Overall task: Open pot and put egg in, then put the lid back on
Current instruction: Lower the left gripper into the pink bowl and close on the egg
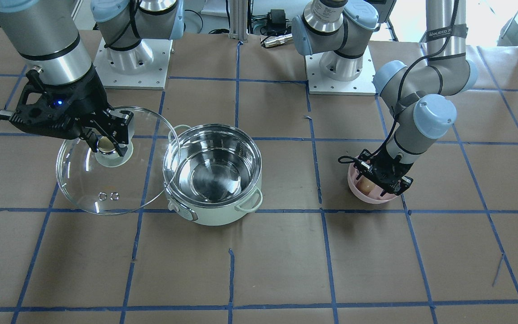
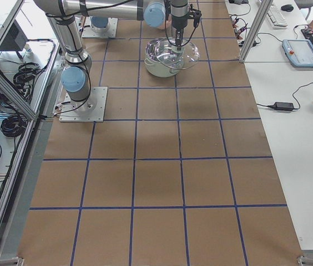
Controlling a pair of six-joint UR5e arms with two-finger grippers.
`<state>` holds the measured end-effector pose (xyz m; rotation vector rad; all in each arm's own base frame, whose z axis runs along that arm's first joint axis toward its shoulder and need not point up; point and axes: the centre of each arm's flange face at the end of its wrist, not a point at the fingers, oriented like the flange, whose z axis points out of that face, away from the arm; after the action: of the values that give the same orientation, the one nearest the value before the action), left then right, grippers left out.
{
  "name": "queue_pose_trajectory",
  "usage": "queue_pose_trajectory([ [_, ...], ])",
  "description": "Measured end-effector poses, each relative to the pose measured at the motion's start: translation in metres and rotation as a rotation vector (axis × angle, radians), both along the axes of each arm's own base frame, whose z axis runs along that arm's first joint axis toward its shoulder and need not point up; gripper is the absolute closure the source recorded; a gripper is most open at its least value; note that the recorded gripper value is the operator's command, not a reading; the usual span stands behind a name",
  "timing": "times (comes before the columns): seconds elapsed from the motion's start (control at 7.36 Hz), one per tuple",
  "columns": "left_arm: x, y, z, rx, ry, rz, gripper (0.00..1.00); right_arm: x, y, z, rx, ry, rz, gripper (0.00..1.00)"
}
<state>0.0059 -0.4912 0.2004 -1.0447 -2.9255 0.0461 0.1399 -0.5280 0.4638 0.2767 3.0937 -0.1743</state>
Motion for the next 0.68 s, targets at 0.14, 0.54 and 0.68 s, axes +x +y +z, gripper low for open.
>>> queue_pose_trajectory([
  [0.14, 0.0, 0.0, 0.0, 0.0, 0.0, 0.0, 0.27, -0.002, 0.0, -0.001, 0.001, 0.006, 0.006, 0.56],
  [0.54, 0.0, 0.001, -0.006, 0.014, 0.004, 0.001, 0.24, -0.012, -0.002, 0.0, -0.004, 0.021, 0.032, 0.56],
  [0.68, 0.0, 0.001, -0.008, 0.019, 0.005, 0.0, 0.25, -0.017, -0.003, 0.0, -0.004, 0.023, 0.038, 0.55],
])
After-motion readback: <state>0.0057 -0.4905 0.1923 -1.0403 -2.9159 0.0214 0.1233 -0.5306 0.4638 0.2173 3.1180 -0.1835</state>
